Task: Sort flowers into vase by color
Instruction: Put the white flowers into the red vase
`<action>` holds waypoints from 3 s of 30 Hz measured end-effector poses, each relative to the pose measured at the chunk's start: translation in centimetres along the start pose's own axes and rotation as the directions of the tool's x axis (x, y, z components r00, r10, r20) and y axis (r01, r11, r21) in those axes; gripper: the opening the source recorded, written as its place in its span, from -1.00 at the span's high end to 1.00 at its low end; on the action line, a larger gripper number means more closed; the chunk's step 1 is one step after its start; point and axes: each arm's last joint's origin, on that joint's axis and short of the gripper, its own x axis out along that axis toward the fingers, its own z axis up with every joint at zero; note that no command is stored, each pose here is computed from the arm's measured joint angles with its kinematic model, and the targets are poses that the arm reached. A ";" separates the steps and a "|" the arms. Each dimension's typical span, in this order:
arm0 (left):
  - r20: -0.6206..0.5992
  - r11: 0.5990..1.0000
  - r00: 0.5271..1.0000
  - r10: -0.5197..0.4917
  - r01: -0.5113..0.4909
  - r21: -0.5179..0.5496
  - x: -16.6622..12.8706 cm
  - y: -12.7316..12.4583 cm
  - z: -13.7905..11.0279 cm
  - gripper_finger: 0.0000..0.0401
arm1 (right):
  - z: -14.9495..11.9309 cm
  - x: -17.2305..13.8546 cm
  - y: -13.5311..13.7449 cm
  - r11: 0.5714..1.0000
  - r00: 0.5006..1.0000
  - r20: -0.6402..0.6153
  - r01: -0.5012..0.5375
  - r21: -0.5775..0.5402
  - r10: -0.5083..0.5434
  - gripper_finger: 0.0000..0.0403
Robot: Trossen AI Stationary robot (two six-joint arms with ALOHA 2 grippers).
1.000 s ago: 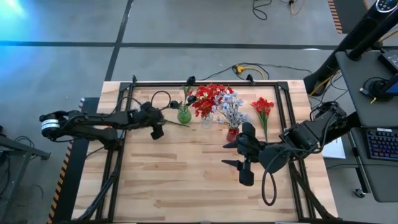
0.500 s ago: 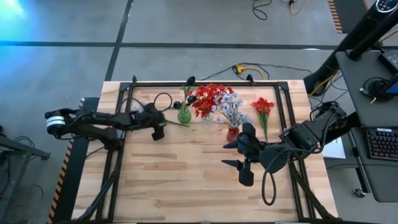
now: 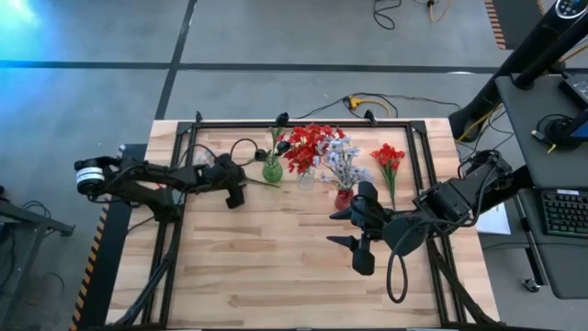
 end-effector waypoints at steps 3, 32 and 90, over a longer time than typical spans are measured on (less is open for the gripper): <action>-0.003 1.000 1.000 -0.002 0.002 -0.006 0.1 0.0 0.0 0.22 | 0.0 0.0 0.0 1.000 1.000 0.000 0.000 0.000 0.000 -0.09; -0.061 1.000 0.998 -0.008 0.008 -0.006 -1.0 0.1 -0.7 0.98 | 0.0 0.0 0.0 1.000 1.000 0.001 0.001 0.021 -0.001 -0.09; 0.289 0.676 0.952 -0.101 -0.148 0.722 -12.9 -18.7 10.4 1.00 | -4.9 9.4 3.9 0.997 0.972 -0.222 0.069 -0.025 -0.073 -0.56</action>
